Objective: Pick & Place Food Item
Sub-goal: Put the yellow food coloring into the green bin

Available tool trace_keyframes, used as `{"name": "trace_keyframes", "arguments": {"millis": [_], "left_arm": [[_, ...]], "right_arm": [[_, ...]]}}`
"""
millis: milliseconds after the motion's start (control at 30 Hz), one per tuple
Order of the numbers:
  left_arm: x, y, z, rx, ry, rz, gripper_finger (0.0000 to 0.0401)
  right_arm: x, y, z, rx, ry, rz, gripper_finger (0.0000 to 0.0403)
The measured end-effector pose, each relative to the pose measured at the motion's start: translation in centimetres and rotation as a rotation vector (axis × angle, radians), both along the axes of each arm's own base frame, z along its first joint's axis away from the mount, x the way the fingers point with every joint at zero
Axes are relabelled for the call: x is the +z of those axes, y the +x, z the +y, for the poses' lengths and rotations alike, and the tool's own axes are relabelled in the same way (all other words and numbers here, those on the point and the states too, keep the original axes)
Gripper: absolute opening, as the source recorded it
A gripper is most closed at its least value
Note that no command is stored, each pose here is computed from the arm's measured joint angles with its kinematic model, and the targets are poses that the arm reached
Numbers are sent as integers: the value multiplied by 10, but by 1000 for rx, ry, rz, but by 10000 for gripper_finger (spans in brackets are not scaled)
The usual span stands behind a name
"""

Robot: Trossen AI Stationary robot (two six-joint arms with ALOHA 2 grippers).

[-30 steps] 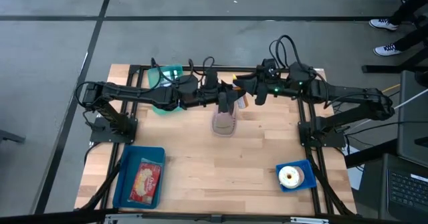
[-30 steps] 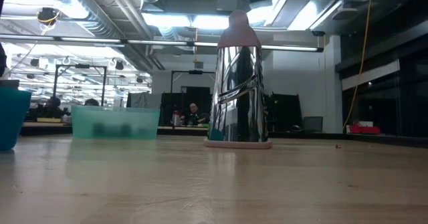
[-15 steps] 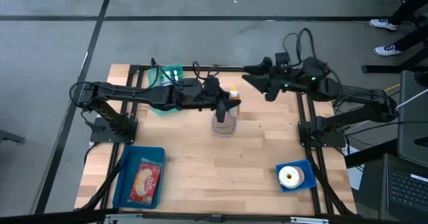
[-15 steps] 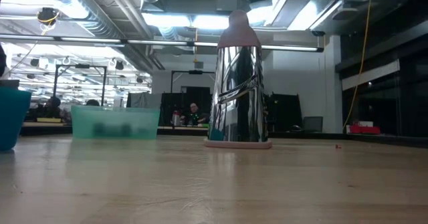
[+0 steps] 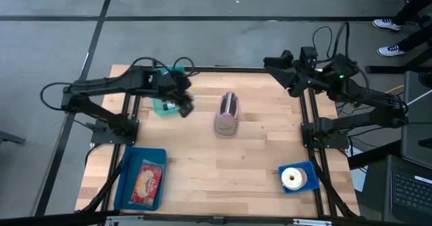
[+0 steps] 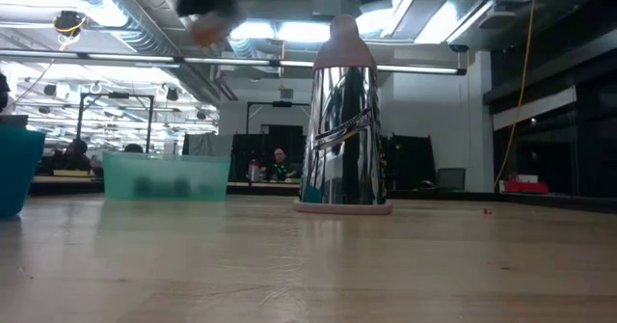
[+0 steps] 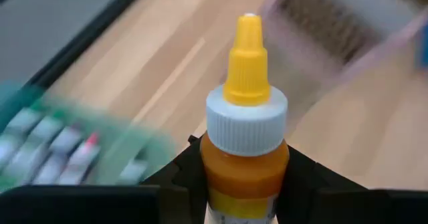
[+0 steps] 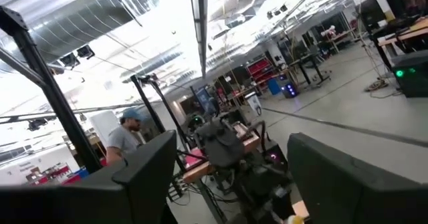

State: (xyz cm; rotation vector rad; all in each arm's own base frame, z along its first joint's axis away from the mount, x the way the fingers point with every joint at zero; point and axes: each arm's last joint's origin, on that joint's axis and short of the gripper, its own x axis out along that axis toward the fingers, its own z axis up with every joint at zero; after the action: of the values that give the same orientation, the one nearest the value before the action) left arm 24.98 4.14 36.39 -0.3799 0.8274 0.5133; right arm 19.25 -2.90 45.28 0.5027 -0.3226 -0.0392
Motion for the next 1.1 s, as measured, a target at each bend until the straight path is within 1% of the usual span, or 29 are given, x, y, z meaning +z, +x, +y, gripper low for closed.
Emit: {"name": "trace_keyframes", "arguments": {"millis": [133, 233, 433, 567, 700, 867, 967, 1100], "left_arm": [[-12, -24, 13, 11, -27, 256, 114], [-21, -27, 23, -5, -58, 377, 114], [-46, -21, 50, -22, -79, 610, 112], [-68, -9, 70, -93, -58, 742, 112], [-88, 3, 85, -204, -11, 835, 112], [-106, 14, 101, -342, 46, 907, 112], [-115, 16, 112, -370, 43, 925, 112], [-126, 15, 127, -360, 0, 931, 110]], "right_arm": [[-1, 1, 0, 2, -1, 5, 266], [-2, 3, 0, 3, 0, 13, 261], [-3, 5, 0, 11, -6, 18, 261], [-3, 6, 0, 14, -6, 21, 261], [-3, 5, 1, 41, -6, 18, 261], [-3, 5, 1, 56, 12, 16, 261], [-3, 5, 1, 81, 21, 17, 261], [-3, 5, 2, 91, 23, 17, 261]]}}
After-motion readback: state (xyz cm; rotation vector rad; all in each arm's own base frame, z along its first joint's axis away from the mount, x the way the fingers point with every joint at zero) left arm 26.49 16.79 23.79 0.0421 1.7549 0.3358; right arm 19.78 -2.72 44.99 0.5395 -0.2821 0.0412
